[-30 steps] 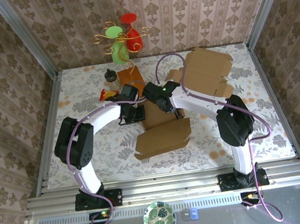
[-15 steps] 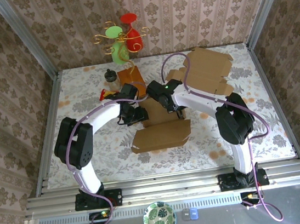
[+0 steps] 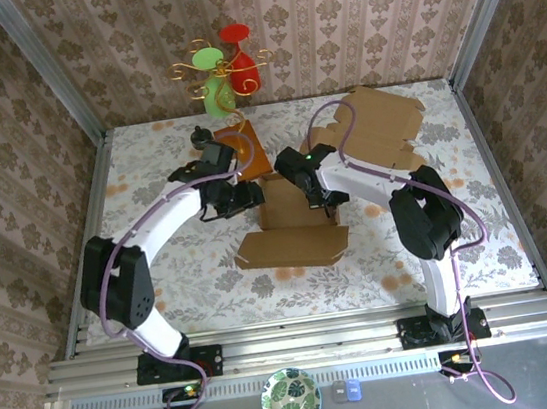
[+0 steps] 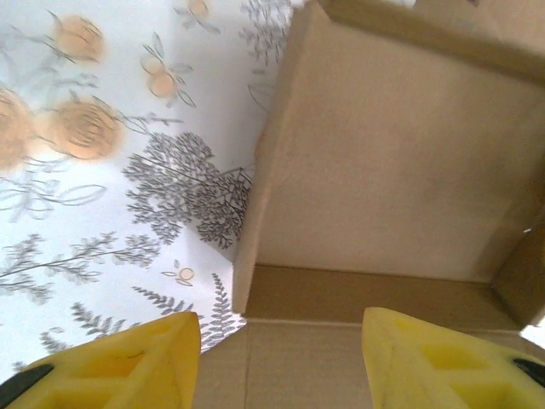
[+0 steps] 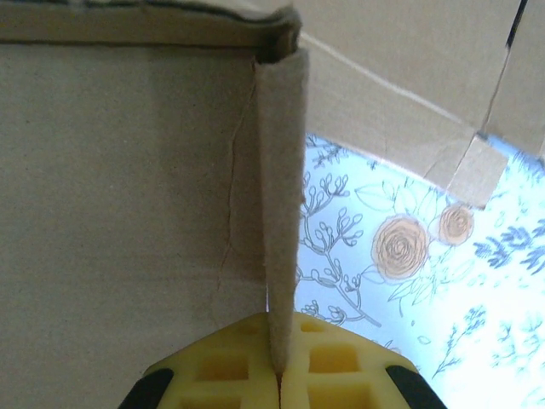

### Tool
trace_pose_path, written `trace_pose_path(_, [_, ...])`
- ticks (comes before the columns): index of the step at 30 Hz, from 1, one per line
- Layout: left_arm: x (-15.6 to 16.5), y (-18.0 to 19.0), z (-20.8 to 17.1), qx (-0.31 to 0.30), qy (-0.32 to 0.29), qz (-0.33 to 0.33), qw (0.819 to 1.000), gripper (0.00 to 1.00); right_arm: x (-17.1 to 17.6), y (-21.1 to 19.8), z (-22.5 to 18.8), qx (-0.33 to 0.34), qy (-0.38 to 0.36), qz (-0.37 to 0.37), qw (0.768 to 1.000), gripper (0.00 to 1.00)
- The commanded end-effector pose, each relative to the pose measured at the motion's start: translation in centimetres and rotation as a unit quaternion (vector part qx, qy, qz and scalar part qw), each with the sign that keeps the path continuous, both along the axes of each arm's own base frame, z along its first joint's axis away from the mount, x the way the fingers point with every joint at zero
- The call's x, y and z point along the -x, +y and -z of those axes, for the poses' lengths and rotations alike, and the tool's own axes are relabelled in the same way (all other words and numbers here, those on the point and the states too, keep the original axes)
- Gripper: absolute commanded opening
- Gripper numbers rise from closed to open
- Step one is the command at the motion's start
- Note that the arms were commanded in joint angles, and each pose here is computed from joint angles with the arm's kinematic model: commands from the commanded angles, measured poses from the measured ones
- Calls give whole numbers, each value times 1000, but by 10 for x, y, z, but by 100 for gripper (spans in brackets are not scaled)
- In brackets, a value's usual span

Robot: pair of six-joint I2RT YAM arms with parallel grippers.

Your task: Fold the paper box

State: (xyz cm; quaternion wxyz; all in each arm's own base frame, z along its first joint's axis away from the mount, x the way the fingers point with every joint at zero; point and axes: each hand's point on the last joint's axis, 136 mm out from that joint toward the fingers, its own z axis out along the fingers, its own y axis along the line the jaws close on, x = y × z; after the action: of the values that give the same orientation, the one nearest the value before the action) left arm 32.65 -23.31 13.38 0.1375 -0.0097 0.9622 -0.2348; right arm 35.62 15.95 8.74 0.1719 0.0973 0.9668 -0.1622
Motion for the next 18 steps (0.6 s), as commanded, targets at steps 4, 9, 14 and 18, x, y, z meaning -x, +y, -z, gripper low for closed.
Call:
trace_pose_path(4, [-14, 57, -54, -13, -58, -67, 996, 51, 28, -22, 24, -44, 52, 132, 989, 0])
trace_pose_path(9, [-4, 105, -51, -35, -53, -116, 991, 47, 43, -19, 35, -102, 72, 212, 969, 0])
trace_pose_path(14, [20, 137, -31, -44, -31, -158, 986, 38, 53, -8, 38, -156, 88, 273, 945, 0])
trace_pose_path(18, [40, 136, -8, -22, -2, -164, 986, 29, 66, 6, 43, -199, 102, 330, 917, 0])
